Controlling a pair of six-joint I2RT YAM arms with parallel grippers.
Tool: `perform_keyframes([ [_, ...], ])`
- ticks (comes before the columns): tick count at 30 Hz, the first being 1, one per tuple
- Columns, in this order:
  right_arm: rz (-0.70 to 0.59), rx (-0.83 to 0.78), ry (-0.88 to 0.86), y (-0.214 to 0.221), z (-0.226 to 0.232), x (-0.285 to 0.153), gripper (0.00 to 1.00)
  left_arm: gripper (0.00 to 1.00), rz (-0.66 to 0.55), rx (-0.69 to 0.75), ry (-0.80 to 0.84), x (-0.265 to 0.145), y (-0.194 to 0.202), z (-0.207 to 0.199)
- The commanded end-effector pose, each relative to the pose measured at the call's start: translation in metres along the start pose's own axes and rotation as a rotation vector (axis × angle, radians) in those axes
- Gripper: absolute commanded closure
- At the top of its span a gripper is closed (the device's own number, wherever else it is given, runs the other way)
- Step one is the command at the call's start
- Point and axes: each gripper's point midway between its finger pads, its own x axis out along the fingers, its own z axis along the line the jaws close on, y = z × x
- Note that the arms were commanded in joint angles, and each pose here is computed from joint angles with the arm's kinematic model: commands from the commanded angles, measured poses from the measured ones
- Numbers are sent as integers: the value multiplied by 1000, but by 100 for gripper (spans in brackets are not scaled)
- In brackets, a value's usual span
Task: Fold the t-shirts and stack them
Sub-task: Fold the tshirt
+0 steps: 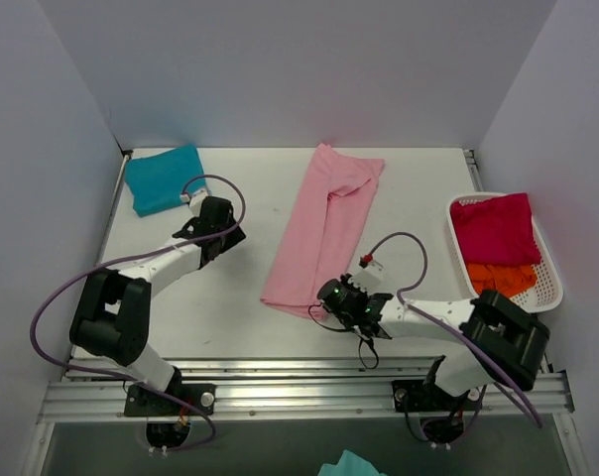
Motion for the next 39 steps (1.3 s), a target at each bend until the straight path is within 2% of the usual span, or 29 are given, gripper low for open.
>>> perform_keyframes([
  [1,-161,-18,192,-42,-62,-17,100,43,15,8,23,-13,13,-6],
  [6,-219,86,231,-66,-97,-42,94,43,87,72,131,-37,58,-36],
  [8,-225,115,231,-70,-107,-45,87,43,101,99,161,-46,71,-46],
  [9,-221,119,230,-70,-109,-45,77,43,118,106,175,-50,79,-51],
  [10,-219,109,231,-71,-111,-45,44,43,138,128,198,-56,90,-58],
  [12,-204,94,228,-69,-111,-45,19,42,159,151,227,-62,101,-68],
  [13,-203,86,234,-69,-111,-45,12,42,174,178,239,-67,113,-73],
  [18,-200,68,216,-68,-105,-41,11,42,214,255,287,-80,139,-91],
  [33,-171,22,200,-55,-89,-16,15,42,422,425,354,-84,219,-93],
  [39,-151,8,206,-49,-86,-4,16,42,423,466,373,-96,223,-95],
])
